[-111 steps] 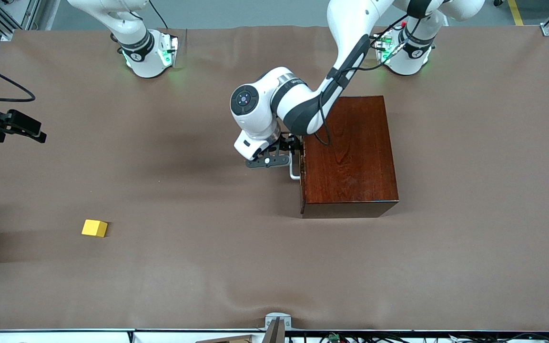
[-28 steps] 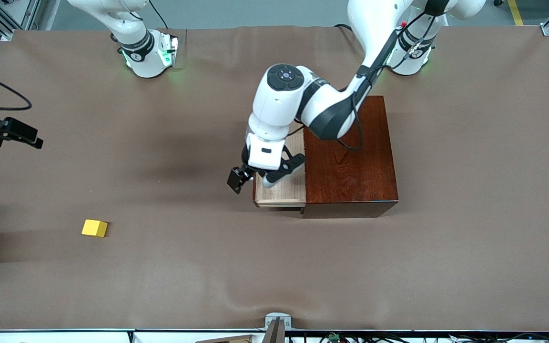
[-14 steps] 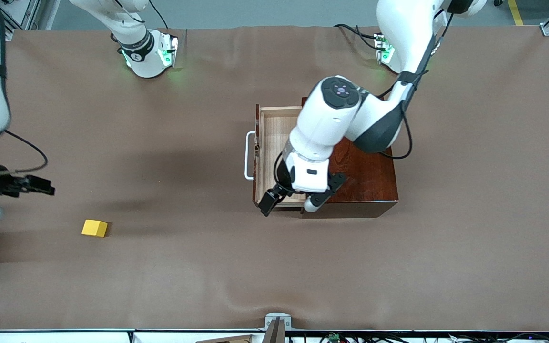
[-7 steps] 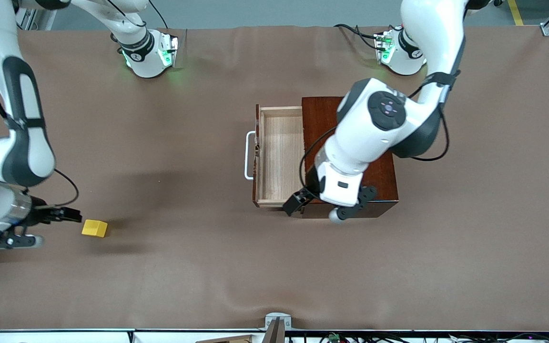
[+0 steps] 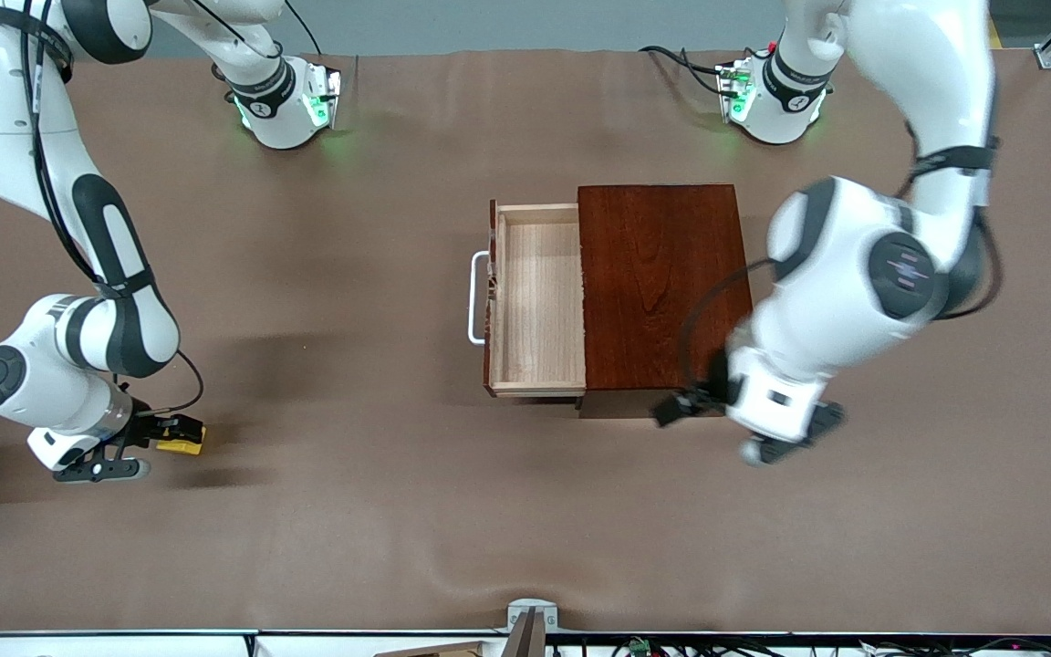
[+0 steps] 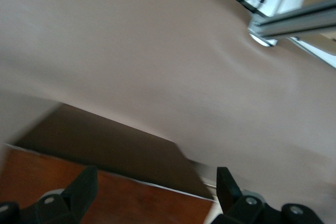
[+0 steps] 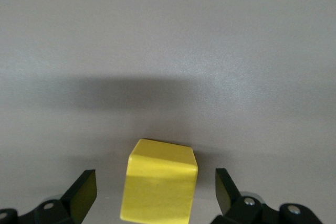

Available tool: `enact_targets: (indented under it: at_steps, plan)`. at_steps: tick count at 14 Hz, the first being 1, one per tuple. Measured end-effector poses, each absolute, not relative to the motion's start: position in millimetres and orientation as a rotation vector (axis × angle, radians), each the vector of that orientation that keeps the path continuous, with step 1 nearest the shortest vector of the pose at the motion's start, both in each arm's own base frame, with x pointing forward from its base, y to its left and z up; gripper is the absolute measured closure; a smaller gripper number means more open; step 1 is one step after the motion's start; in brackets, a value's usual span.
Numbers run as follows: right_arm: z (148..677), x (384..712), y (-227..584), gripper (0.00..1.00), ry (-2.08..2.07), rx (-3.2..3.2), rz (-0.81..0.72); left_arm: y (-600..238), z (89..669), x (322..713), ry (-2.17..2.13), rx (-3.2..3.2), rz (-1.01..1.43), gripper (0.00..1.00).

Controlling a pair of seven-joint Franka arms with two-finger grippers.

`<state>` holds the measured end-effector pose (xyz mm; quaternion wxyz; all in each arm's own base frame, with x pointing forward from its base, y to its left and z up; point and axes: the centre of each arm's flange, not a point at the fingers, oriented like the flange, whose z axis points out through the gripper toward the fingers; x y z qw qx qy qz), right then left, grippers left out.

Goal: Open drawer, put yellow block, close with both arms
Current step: 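Grasp the yellow cube with the right gripper while the left gripper withdraws, then carry the yellow cube with the right gripper over the open drawer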

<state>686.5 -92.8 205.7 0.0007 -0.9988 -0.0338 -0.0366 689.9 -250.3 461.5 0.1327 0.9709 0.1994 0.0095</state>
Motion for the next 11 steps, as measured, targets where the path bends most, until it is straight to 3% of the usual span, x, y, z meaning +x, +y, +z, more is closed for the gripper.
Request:
enact_targets:
  at_steps: [6, 7, 10, 11]
  plan:
    - [185.4, 683.0, -94.8, 0.0, -0.089, -3.134, -0.093, -161.5, 460.0, 700.0, 0.374, 2.893, -0.066, 0.0]
    - [183.2, 682.5, -94.9, 0.07, -0.076, -3.133, -0.089, -158.6, 457.5, 699.4, 0.333, 2.906, -0.075, 0.0]
    - [185.6, 684.5, -94.2, 0.41, -0.07, -3.133, -0.096, -135.7, 443.6, 701.9, 0.169, 3.002, -0.065, 0.0]
    - [187.8, 685.9, -93.4, 0.44, -0.071, -3.131, -0.089, -123.4, 434.3, 704.1, 0.104, 3.053, -0.067, 0.0]
